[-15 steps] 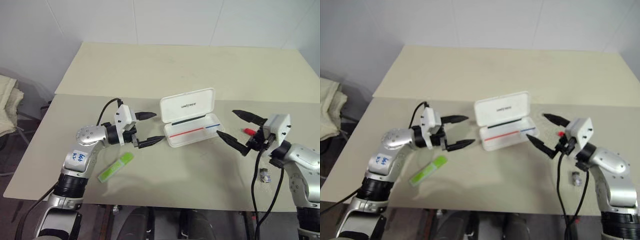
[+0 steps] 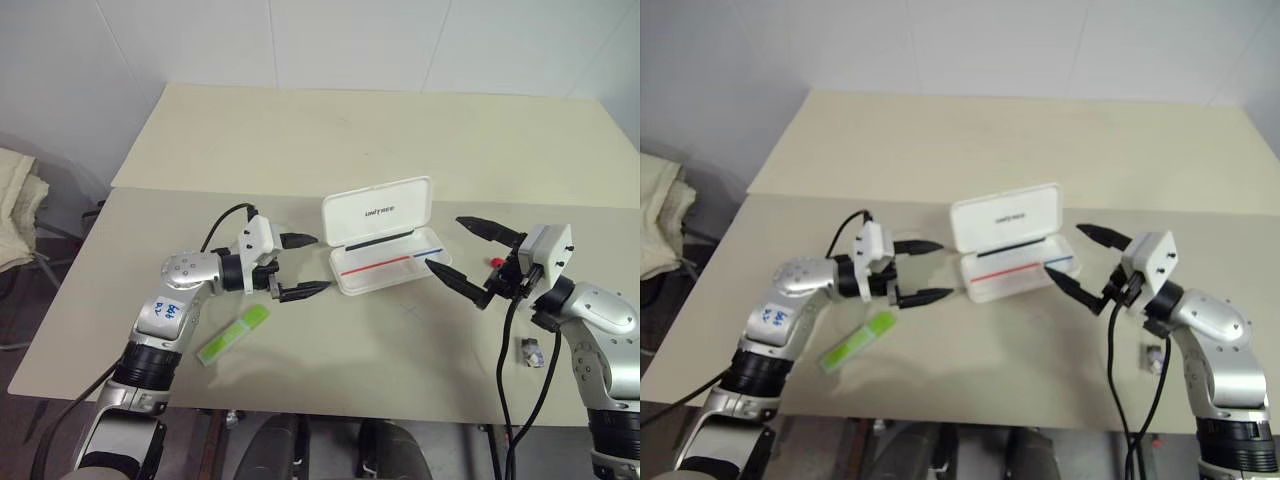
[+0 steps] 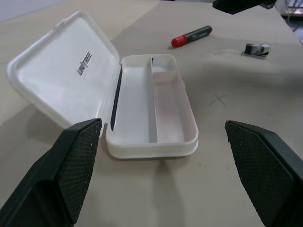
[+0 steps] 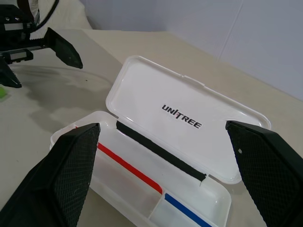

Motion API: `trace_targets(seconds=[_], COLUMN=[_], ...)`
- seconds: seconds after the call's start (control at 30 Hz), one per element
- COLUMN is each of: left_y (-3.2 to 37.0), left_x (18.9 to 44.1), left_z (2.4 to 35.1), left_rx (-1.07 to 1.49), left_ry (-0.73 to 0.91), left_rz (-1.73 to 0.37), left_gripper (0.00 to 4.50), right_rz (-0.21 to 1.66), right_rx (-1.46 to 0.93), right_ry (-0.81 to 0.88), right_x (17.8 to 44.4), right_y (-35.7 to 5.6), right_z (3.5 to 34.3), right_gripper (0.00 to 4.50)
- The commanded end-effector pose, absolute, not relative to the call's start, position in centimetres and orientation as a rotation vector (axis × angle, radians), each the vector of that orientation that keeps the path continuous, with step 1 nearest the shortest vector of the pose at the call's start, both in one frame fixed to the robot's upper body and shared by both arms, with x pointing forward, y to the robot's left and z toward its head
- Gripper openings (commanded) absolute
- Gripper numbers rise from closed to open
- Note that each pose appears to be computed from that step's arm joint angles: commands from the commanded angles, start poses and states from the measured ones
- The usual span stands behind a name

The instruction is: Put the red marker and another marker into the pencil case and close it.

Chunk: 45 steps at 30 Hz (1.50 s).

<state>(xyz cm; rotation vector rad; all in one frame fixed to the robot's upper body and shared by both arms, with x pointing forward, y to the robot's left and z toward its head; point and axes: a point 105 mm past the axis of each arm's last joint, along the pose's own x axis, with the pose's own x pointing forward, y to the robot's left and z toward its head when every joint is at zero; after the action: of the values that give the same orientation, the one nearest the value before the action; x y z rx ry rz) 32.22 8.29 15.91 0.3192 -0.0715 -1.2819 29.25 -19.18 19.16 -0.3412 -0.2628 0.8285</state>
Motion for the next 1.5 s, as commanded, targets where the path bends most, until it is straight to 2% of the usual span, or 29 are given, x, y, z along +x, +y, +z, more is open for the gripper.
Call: trace_targets(seconds=[0.03, 0.23, 0.43, 0.57, 0.97, 1.1, 1.5], left_y=[7.5, 7.8, 7.4, 5.4, 1.8, 1.6, 0.0], left_x=[31.9, 31.5, 31.8, 32.0, 32.4, 33.2, 34.6], left_z=[16.5, 16.0, 16.3, 16.3, 14.3, 13.2, 13.0], left_rx=[0.356, 0.38, 0.427, 0.466, 0.586, 0.664, 0.728], left_ry=[-0.097, -0.079, -0.071, -0.055, 0.071, 0.158, 0.227], left_rz=[-1.319, -1.334, -1.361, -1.416, -1.515, -1.512, -1.5], left_gripper=[4.46, 4.46, 2.57, 2.57, 2.57, 2.57, 2.57], right_rz=[0.869, 0.917, 0.965, 0.971, 0.96, 0.933, 0.859], right_rx=[-0.363, -0.371, -0.39, -0.418, -0.445, -0.439, -0.401], right_ry=[-0.299, -0.288, -0.264, -0.221, -0.126, -0.124, -0.151], right_x=[29.0, 29.0, 28.7, 28.6, 26.9, 26.2, 24.7], right_y=[-18.4, -17.8, -18.2, -19.9, -21.7, -21.5, -21.0], right_z=[20.3, 20.8, 21.2, 21.3, 21.3, 21.3, 20.9], right_gripper=[4.5, 4.5, 4.5, 4.5, 4.5, 4.5, 4.5])
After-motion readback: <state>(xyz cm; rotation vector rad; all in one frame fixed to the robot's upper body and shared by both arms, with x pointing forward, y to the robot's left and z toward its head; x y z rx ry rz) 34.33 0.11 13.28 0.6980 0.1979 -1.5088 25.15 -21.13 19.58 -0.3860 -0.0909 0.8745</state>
